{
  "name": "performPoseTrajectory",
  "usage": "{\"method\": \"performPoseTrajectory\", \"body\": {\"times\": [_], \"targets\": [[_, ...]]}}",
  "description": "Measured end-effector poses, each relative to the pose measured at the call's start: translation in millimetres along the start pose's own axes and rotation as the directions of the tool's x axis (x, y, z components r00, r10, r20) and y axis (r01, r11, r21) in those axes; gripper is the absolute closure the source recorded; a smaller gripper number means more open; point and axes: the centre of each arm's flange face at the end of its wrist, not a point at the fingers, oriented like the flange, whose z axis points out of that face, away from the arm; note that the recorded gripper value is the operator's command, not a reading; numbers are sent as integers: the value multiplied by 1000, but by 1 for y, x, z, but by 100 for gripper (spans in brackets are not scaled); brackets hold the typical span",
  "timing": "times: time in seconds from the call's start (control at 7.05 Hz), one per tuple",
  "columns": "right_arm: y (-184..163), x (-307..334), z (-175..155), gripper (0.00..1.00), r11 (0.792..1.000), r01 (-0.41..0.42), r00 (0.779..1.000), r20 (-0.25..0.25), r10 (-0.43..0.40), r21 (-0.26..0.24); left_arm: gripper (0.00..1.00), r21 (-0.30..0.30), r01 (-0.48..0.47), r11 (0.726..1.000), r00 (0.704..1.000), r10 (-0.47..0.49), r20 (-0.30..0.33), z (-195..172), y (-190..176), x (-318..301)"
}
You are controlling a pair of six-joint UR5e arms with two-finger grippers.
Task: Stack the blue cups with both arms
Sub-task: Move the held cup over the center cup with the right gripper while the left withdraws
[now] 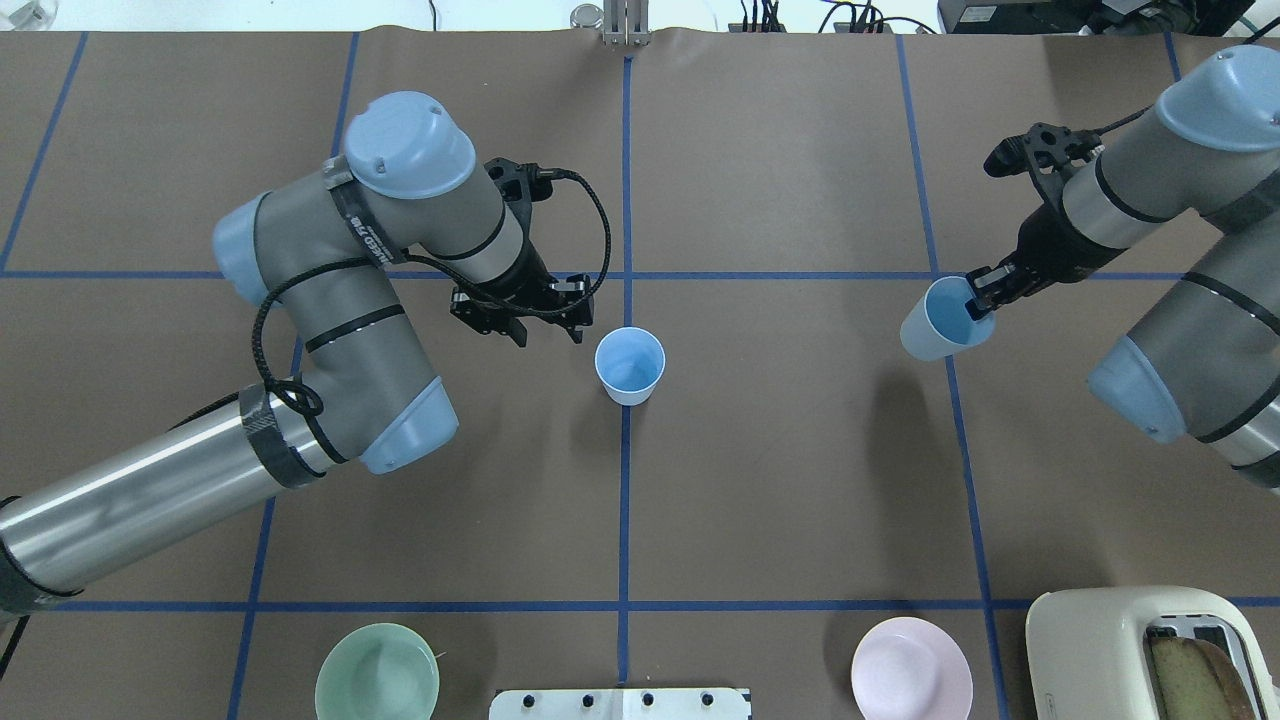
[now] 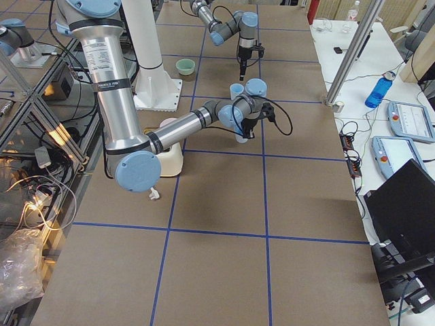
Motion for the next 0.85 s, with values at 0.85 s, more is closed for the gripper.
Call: {"method": "performPoseTrajectory", "body": {"times": [0.85], "targets": [[-45, -143, -20, 100, 994, -103, 993, 56, 104, -18, 29, 17, -79, 997, 997, 78, 17, -74, -49, -154]]}}
